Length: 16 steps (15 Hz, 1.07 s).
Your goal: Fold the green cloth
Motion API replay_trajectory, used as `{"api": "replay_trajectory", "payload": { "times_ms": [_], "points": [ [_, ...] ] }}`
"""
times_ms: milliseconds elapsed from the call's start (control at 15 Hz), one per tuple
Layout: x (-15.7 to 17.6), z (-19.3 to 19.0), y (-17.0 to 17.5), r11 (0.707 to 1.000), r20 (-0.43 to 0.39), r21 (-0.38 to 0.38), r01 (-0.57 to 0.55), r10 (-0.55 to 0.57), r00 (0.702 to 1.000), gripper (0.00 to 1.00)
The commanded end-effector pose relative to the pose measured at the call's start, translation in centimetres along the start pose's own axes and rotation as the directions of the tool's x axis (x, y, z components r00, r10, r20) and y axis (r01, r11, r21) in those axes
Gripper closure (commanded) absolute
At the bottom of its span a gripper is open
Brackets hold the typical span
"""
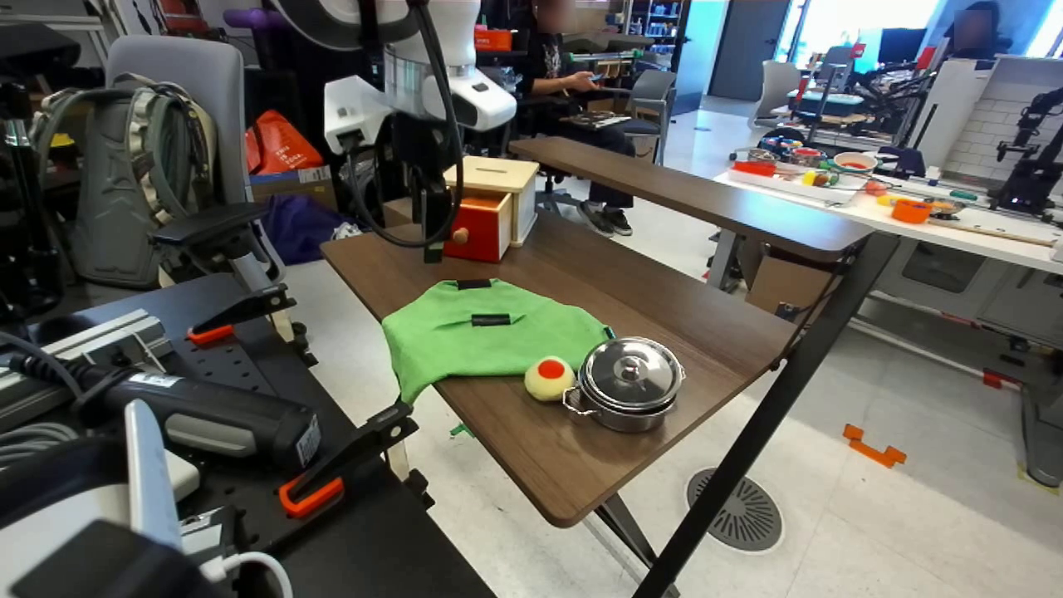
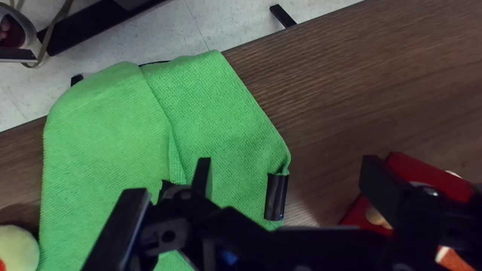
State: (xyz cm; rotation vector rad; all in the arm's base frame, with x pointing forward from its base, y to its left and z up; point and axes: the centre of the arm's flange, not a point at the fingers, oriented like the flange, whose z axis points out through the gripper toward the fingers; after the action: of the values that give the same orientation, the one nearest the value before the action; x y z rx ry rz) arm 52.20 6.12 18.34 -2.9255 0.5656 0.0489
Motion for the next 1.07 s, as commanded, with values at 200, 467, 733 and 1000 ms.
{"api": "replay_trajectory", "payload": {
  "times_ms": [200, 467, 733, 1000],
  "points": [
    [1.2, 5.5, -1.3, 0.999, 0.017, -0.044, 0.001, 0.000, 1.000, 0.00],
    [1.2, 7.0, -1.3, 0.999, 0.000, -0.050, 0.011, -0.011, 1.000, 0.00],
    [1.5, 7.5, -2.0, 0.999, -0.060, -0.030, 0.027, -0.029, 0.998, 0.00],
    [2.1, 7.6, -2.7, 0.999, -0.094, -0.024, 0.034, -0.036, 0.995, 0.27]
  ]
}}
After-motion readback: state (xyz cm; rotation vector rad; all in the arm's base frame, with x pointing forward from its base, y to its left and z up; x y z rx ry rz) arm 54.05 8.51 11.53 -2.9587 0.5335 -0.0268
